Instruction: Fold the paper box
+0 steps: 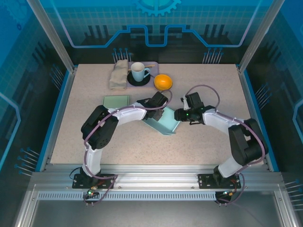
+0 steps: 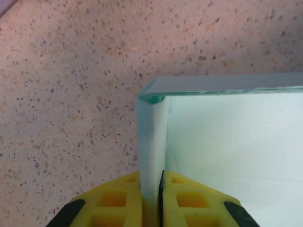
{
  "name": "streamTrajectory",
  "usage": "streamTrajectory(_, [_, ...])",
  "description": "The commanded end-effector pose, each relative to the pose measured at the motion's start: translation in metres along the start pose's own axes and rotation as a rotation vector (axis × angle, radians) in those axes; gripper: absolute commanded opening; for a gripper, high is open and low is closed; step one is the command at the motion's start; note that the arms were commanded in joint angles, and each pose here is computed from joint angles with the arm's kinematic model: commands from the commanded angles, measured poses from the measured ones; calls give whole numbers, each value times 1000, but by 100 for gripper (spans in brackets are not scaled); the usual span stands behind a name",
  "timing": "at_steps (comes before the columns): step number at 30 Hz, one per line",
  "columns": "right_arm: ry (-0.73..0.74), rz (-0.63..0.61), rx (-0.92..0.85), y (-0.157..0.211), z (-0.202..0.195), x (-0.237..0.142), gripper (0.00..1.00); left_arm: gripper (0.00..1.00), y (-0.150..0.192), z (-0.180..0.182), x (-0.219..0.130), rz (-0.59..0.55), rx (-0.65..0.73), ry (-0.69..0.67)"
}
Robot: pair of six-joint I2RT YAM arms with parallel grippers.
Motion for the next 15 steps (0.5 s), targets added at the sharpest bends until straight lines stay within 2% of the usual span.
streamTrajectory(1, [21, -21, 75, 6, -10, -30, 46, 13, 59, 1, 11, 308, 162, -30])
streamTrajectory(6, [65, -170, 77, 1, -15, -75, 48, 14, 68, 0, 6, 403, 235, -37])
streamTrajectory(9, [75, -238, 72, 3, -18, -95, 49, 14, 73, -1, 5, 456, 324, -87])
streamTrajectory(12, [79, -285, 65, 4, -20, -107, 49, 14, 75, -3, 9, 478, 418, -149])
streamTrajectory(15, [78, -310, 61, 6, -21, -109, 49, 14, 77, -4, 19, 503, 446, -186])
Point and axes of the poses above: each hand's point on the last joint's axis, 136 mm out from that joint toward the fingers, its own x axis out along the fingers, its own z axis along the line the jaws close on, y = z × x, the point moved 3 cm from there along -x, back along the fingers, and after that the axes turned 4 degrees about -x, right-handed, at the moved point
